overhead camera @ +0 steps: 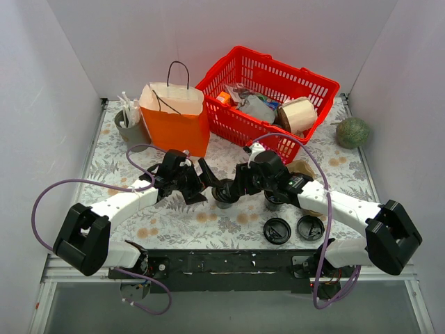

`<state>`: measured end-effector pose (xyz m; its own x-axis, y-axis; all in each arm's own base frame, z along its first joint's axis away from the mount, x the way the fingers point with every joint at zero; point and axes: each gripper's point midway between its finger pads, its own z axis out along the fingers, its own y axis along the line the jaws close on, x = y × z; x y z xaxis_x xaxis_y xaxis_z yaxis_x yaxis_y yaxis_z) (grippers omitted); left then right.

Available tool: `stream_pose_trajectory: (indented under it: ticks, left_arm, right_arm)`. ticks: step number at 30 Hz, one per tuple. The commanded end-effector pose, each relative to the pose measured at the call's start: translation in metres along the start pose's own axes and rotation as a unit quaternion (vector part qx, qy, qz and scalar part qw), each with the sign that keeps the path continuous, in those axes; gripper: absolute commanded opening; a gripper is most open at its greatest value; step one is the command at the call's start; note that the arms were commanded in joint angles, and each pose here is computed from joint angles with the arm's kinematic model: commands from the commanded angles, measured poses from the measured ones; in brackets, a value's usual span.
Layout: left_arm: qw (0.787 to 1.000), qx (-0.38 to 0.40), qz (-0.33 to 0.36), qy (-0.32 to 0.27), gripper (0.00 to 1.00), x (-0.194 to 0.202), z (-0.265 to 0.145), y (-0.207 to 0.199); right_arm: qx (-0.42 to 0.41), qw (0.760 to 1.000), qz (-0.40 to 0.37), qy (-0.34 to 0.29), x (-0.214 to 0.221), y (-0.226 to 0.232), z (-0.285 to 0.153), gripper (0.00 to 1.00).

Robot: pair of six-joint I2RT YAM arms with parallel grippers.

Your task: Pack the takeout coffee

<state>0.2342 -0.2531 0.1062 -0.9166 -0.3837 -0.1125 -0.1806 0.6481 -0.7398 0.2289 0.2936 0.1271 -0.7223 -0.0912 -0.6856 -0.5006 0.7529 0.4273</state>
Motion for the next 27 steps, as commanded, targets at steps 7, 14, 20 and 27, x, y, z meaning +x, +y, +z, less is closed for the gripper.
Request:
stream_pose_trajectory:
  ticks: [7, 14, 20, 27]
  left_arm:
    - [0.999, 0.029, 0.010, -0.016, 0.98, -0.013, -0.001, -0.023]
    - [0.999, 0.027, 0.018, -0.011, 0.94, -0.011, 0.000, -0.020]
    - [0.999, 0.029, 0.025, -0.007, 0.87, -0.010, 0.000, -0.020]
    - [0.999, 0.028, 0.029, -0.010, 0.73, -0.011, 0.000, -0.018]
  right_arm:
    - [-0.039, 0.999, -0.008, -0.005, -0.010, 0.016, 0.009, 0.58]
    - [-0.052, 0.998, -0.009, -0.020, -0.020, 0.023, 0.009, 0.58]
    - [-0.057, 0.998, -0.008, -0.023, -0.025, 0.027, 0.007, 0.58]
    - [-0.063, 0.998, -0.007, -0.023, -0.030, 0.033, 0.014, 0.58]
